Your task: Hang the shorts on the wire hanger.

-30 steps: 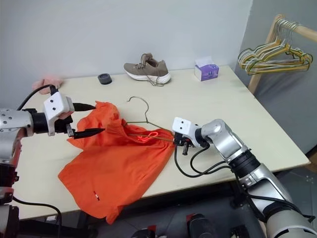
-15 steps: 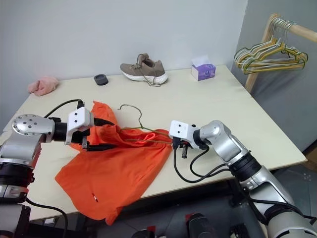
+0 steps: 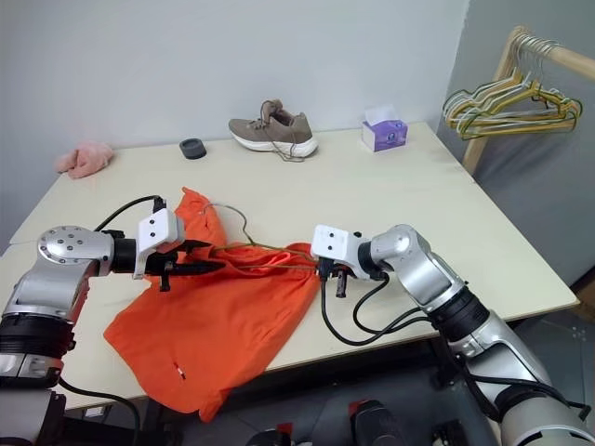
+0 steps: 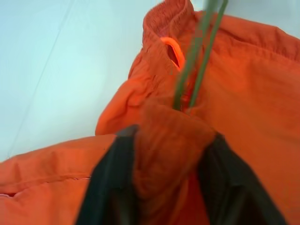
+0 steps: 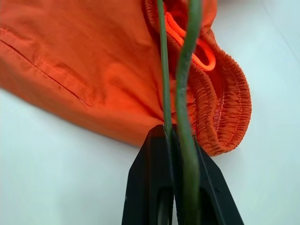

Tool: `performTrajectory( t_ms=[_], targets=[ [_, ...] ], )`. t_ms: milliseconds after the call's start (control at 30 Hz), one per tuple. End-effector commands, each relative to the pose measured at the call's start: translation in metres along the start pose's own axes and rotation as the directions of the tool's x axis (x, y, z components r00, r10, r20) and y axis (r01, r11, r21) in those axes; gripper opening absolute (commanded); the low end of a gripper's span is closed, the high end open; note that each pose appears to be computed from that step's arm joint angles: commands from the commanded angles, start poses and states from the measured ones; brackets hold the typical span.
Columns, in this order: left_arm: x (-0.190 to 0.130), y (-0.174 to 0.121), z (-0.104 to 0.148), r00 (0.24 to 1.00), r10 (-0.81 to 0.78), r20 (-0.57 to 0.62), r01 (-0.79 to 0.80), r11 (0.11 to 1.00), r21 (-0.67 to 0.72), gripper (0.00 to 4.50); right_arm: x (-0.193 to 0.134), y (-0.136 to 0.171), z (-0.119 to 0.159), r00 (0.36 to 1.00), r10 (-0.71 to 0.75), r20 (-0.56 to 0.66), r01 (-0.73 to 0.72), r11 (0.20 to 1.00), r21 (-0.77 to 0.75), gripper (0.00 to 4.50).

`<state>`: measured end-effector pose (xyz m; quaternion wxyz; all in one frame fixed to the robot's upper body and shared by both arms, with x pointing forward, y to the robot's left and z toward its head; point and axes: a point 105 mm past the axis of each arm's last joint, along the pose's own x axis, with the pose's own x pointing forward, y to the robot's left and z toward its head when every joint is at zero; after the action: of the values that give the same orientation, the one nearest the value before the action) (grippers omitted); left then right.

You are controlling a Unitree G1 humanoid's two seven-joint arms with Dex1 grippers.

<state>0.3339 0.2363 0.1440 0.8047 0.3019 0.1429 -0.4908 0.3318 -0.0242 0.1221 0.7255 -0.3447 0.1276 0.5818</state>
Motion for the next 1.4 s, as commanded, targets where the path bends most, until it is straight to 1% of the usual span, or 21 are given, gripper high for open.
performTrajectory(
  t_ms=[33,67,100,233,300,367,400,533,633,700,800,900,1000,1100,1200,1400],
  targets=[
    [-0.005,0.004,0.012,1.0,0.007,0.019,-0.007,0.999,0.035,0.28,-0.006,0.002,0.02,0.998,0.012,0.064,-0.007,0.997,-0.08,0.0],
    [-0.005,0.004,0.012,1.0,0.002,0.017,-0.003,0.999,0.034,0.15,-0.006,0.003,0.02,0.998,0.016,0.064,-0.01,0.996,-0.088,0.0],
    [-0.006,0.002,0.011,1.0,-0.014,0.012,0.013,1.0,0.025,0.12,-0.006,0.003,0.022,0.997,0.013,0.075,-0.005,0.994,-0.106,0.0],
    [-0.01,-0.006,0.007,0.998,-0.069,-0.006,0.069,0.998,-0.012,0.12,-0.008,0.009,0.022,0.994,0.067,0.083,-0.051,0.983,-0.177,0.0],
    [-0.013,-0.005,0.004,0.998,-0.056,-0.01,0.056,0.998,-0.028,0.11,-0.015,0.002,0.021,0.995,0.038,0.092,-0.021,0.985,-0.172,0.0],
    [-0.017,-0.001,0.003,0.999,-0.035,-0.007,0.035,0.998,-0.05,0.09,-0.022,-0.008,0.015,0.997,-0.011,0.074,0.025,0.983,-0.183,0.51],
    [-0.018,0.0,0.002,1.0,-0.027,-0.007,0.027,0.998,-0.059,0.09,-0.026,-0.011,0.01,0.998,-0.025,0.059,0.036,0.982,-0.184,0.69],
    [-0.024,0.005,0.0,1.0,0.015,-0.009,-0.015,0.998,-0.066,0.07,-0.04,-0.027,-0.012,0.991,-0.135,0.021,0.137,0.984,-0.113,2.01],
    [-0.031,0.014,0.002,0.996,0.084,0.012,-0.082,0.993,-0.079,0.06,-0.046,-0.033,-0.027,0.97,-0.244,0.024,0.243,0.969,0.043,3.05],
    [-0.036,0.017,0.004,0.993,0.112,0.023,-0.109,0.99,-0.093,0.04,-0.036,-0.03,-0.024,0.952,-0.295,0.082,0.272,0.937,0.219,3.68],
    [-0.04,0.019,0.004,0.991,0.129,0.027,-0.126,0.987,-0.101,0.04,-0.018,-0.021,-0.014,0.942,-0.305,0.136,0.237,0.898,0.371,3.73],
    [-0.042,0.021,0.007,0.989,0.143,0.034,-0.139,0.985,-0.106,0.04,-0.003,-0.012,-0.005,0.938,-0.299,0.174,0.187,0.862,0.472,3.73],
    [-0.045,0.021,0.009,0.989,0.14,0.039,-0.135,0.985,-0.112,0.04,0.008,-0.008,0.002,0.935,-0.297,0.195,0.156,0.835,0.527,3.73],
    [-0.046,0.022,0.01,0.989,0.144,0.04,-0.139,0.984,-0.114,0.04,0.022,-0.012,0.001,0.93,-0.333,0.156,0.191,0.801,0.568,3.73],
    [-0.048,0.023,0.012,0.988,0.15,0.047,-0.144,0.983,-0.116,0.04,0.036,-0.018,-0.007,0.929,-0.357,0.097,0.23,0.765,0.602,3.73],
    [-0.049,0.022,0.013,0.986,0.161,0.052,-0.154,0.98,-0.123,0.04,0.06,-0.012,-0.006,0.946,-0.313,0.089,0.185,0.743,0.643,3.73]
  ],
)
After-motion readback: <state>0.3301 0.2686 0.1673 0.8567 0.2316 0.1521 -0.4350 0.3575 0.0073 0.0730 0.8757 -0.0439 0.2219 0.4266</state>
